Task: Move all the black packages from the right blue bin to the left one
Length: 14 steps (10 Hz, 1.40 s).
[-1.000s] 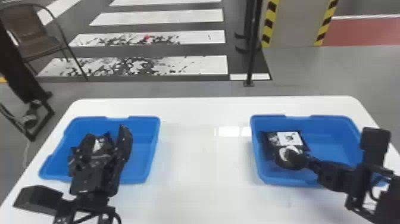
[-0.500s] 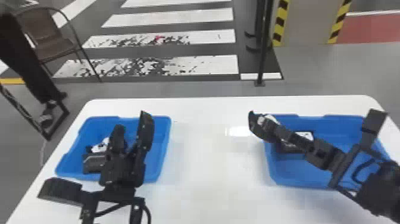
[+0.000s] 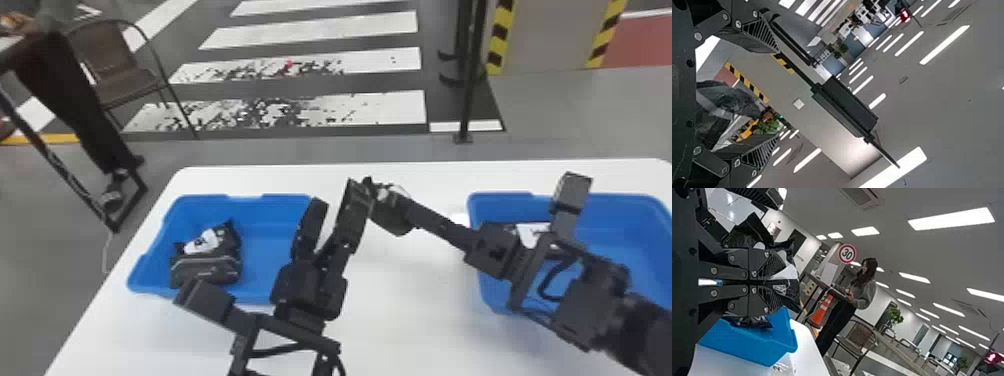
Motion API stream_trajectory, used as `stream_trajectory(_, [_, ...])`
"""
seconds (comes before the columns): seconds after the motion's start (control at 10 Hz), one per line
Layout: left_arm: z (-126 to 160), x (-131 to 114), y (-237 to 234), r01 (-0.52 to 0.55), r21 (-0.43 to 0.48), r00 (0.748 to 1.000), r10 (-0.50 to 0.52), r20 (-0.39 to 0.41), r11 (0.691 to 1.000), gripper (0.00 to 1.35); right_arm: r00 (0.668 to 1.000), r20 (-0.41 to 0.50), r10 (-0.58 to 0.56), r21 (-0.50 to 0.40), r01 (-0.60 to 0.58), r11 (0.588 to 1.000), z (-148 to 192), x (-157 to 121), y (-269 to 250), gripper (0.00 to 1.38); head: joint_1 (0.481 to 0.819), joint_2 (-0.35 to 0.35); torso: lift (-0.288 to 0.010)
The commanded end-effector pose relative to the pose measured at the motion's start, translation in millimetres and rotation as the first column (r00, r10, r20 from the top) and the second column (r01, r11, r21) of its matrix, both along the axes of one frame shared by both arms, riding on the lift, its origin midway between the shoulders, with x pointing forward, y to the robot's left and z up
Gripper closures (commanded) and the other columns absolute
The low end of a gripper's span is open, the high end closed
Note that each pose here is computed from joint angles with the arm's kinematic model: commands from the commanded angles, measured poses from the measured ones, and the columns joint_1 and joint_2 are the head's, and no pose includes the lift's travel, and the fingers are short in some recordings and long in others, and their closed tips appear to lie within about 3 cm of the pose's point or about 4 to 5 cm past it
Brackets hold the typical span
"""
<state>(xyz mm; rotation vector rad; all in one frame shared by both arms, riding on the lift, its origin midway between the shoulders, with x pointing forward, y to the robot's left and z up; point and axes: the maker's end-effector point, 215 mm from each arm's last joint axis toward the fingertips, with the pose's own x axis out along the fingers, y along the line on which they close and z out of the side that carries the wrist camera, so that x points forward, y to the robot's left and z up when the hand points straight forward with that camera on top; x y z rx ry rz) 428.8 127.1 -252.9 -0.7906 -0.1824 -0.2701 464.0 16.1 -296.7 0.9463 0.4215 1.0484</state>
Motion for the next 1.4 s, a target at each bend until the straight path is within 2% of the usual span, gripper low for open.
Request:
stream_trajectory(0.0, [-2,-2,-9,0.023,0.001,1.0,-0.023,-0.008,1.0,0.37,1.0,0.003,0.011,0.006,-0.011,1.0,3,-3,5,1.18,0.695,0.184,-0.154])
stream_trajectory(0.6, [-8,-3,-29,0.08,0.011,0.996,-0.079,-0.027,0.997,0.38,0.998,0.001,0.064,0.022,-0.064,0.998,9,-11,30,1.18,0.695,0.182,-0.154])
stream_trajectory(0.7, [-11,-3,-32,0.093,0.017,0.995,-0.092,-0.037,0.996,0.44,0.998,0.004,0.064,0.026,-0.064,0.998,11,-10,30,1.18,0.695,0.183,-0.154])
stream_trajectory(0.8, [-15,-2,-31,0.098,0.026,0.994,-0.097,-0.048,0.995,0.66,0.998,0.01,0.059,0.031,-0.059,0.998,14,-9,30,1.18,0.695,0.182,-0.154])
stream_trajectory(0.9, [-17,-1,-28,0.096,0.034,0.994,-0.094,-0.053,0.995,0.83,0.998,0.013,0.055,0.032,-0.055,0.998,14,-8,30,1.18,0.695,0.18,-0.154])
stream_trajectory(1.1, [-5,1,-11,0.04,0.061,0.999,-0.039,-0.008,0.997,1.22,0.999,0.016,0.051,0.037,-0.051,0.998,16,-7,30,1.18,0.695,0.184,-0.154])
stream_trajectory(1.2, [-6,2,-5,0.028,0.056,1.0,-0.028,-0.009,0.998,1.21,0.999,0.018,0.043,0.042,-0.044,0.998,15,-7,30,1.18,0.695,0.196,-0.154])
stream_trajectory(1.3, [-6,1,6,-0.003,0.054,1.0,0.003,-0.008,0.999,1.21,0.999,0.017,0.036,0.038,-0.037,0.999,11,-8,28,1.1,0.695,0.206,-0.154])
